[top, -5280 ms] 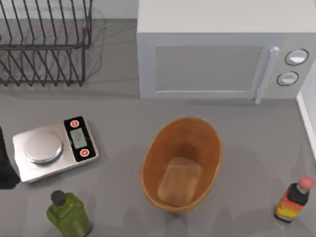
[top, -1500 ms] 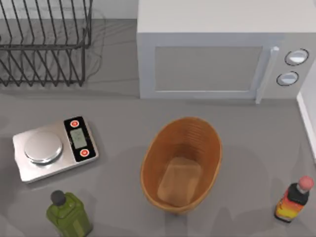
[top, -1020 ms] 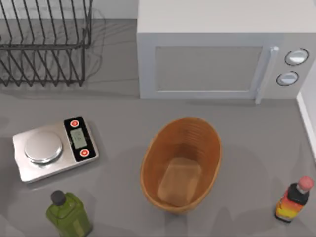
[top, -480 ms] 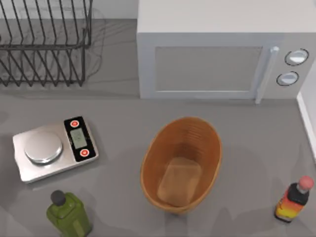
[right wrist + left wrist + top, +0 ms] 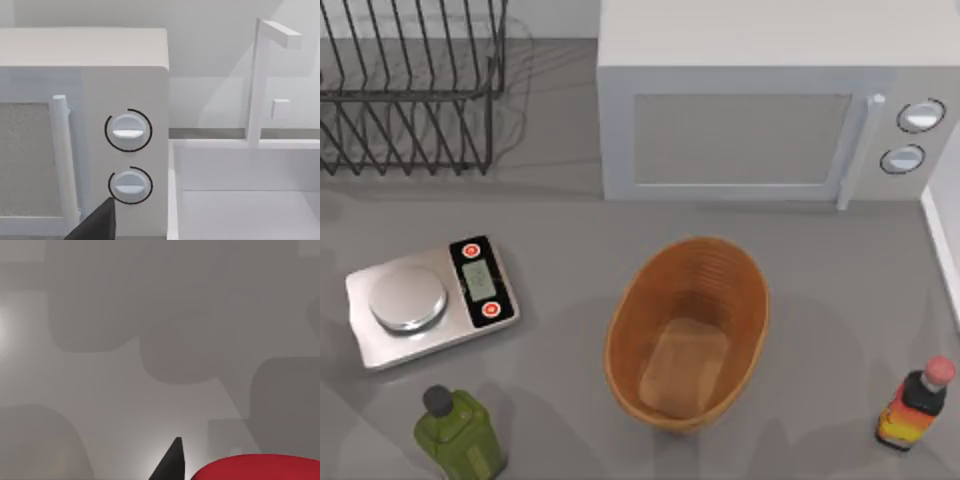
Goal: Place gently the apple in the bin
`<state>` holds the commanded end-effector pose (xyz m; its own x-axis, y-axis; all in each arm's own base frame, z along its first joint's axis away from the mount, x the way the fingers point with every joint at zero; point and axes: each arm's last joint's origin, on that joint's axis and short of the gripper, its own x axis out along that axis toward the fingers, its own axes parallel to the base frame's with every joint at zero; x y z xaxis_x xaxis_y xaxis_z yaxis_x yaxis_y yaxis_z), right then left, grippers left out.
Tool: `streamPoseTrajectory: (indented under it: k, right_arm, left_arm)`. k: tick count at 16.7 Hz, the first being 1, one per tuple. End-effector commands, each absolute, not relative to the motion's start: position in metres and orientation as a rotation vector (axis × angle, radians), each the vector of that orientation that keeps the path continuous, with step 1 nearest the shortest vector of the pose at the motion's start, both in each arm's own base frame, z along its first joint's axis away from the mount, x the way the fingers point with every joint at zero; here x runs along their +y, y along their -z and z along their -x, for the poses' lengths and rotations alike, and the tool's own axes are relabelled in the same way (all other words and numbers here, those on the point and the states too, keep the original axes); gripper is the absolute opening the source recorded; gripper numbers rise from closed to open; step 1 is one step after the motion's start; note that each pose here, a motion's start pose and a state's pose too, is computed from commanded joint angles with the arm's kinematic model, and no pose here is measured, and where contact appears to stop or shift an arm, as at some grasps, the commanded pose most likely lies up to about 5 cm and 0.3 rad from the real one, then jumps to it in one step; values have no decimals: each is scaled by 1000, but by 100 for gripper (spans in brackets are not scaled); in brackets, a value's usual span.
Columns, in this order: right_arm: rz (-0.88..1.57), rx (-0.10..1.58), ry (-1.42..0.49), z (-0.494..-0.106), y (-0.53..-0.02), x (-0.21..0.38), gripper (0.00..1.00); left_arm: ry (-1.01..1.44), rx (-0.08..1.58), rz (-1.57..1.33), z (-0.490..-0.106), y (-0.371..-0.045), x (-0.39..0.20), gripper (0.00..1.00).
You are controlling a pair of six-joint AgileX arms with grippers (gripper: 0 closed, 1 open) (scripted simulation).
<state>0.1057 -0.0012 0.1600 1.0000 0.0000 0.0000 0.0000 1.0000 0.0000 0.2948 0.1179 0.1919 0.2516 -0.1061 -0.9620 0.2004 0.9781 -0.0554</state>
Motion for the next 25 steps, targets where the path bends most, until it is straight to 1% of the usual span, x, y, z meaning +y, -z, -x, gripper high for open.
streamPoseTrajectory:
  k: [4, 8, 14, 16, 19, 21, 25]
  right_arm:
    - [0, 0, 0, -106, -160, -1, 100]
    - [0, 0, 0, -106, -160, -1, 100]
    - [0, 0, 0, -106, -160, -1, 100]
    - [0, 0, 0, -106, -160, -1, 100]
    - [0, 0, 0, -106, -160, -1, 100]
    - [0, 0, 0, -106, -160, -1, 100]
    - [0, 0, 0, -106, -160, -1, 100]
  left_arm:
    - [220, 1320, -74, -291, -221, 116, 0]
    - [218, 1288, -94, -284, -258, 110, 0]
    - [225, 1297, -98, -287, -258, 109, 0]
    - [271, 1338, -125, -299, -257, 99, 0]
    - [380, 1419, -210, -329, -256, 68, 0]
    - [453, 1456, -293, -349, -258, 38, 0]
    - [578, 1471, -484, -377, -269, -29, 0]
